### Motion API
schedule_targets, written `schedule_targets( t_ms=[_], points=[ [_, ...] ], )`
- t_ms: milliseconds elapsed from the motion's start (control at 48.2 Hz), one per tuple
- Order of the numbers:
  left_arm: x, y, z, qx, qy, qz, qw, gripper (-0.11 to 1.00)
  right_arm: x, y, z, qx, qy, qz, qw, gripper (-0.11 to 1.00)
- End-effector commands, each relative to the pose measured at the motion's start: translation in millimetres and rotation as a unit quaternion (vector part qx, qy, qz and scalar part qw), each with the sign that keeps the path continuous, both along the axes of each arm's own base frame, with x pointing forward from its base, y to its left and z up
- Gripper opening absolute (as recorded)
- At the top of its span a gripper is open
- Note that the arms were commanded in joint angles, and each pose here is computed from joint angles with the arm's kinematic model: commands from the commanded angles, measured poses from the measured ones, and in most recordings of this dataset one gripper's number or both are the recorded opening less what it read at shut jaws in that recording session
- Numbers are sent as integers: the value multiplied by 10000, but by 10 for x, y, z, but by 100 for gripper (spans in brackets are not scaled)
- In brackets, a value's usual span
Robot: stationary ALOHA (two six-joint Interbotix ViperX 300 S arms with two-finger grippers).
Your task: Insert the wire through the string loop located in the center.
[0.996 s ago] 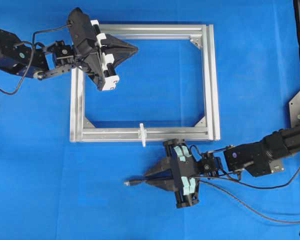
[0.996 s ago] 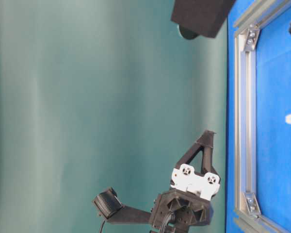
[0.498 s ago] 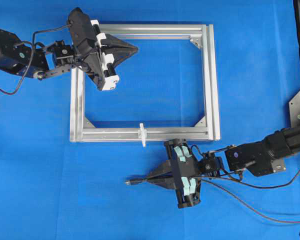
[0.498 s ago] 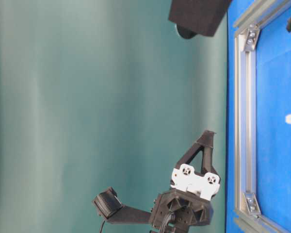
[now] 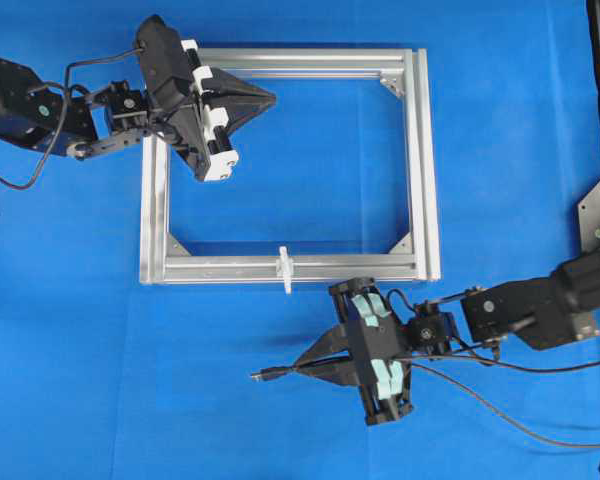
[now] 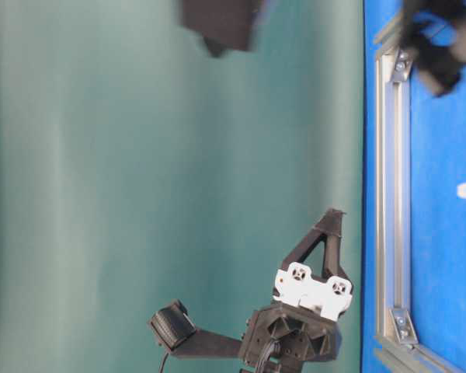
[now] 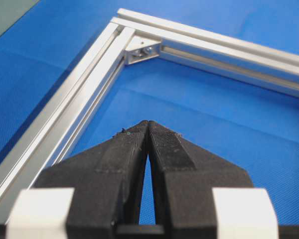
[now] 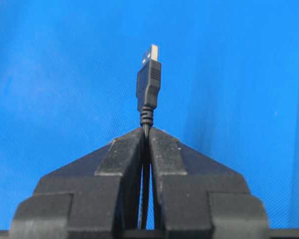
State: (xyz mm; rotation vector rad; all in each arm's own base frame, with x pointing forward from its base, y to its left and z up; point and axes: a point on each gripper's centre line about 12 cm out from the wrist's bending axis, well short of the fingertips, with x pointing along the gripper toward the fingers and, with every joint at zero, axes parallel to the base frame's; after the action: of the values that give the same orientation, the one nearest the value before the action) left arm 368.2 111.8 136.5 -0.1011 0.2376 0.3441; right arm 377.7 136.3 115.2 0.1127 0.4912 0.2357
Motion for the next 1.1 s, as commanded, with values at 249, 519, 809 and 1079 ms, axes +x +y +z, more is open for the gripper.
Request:
schedule_targets(
  t_ms=[249, 519, 809, 1079],
  points=[
    [13, 3, 149, 67, -212, -5, 9998, 0, -1, 47, 500, 10, -280, 166, 9995, 0],
    [28, 7, 167, 75, -242, -5, 9997, 0, -6, 47, 531, 10, -280, 175, 9995, 0],
    [34, 3, 165, 68, -244, -11, 9997, 0, -10, 46, 526, 2, -275, 181, 9995, 0],
    [22, -1, 158, 64, -229, -11, 9997, 0, -10, 46, 532, 10, -280, 175, 9995, 0]
  ],
)
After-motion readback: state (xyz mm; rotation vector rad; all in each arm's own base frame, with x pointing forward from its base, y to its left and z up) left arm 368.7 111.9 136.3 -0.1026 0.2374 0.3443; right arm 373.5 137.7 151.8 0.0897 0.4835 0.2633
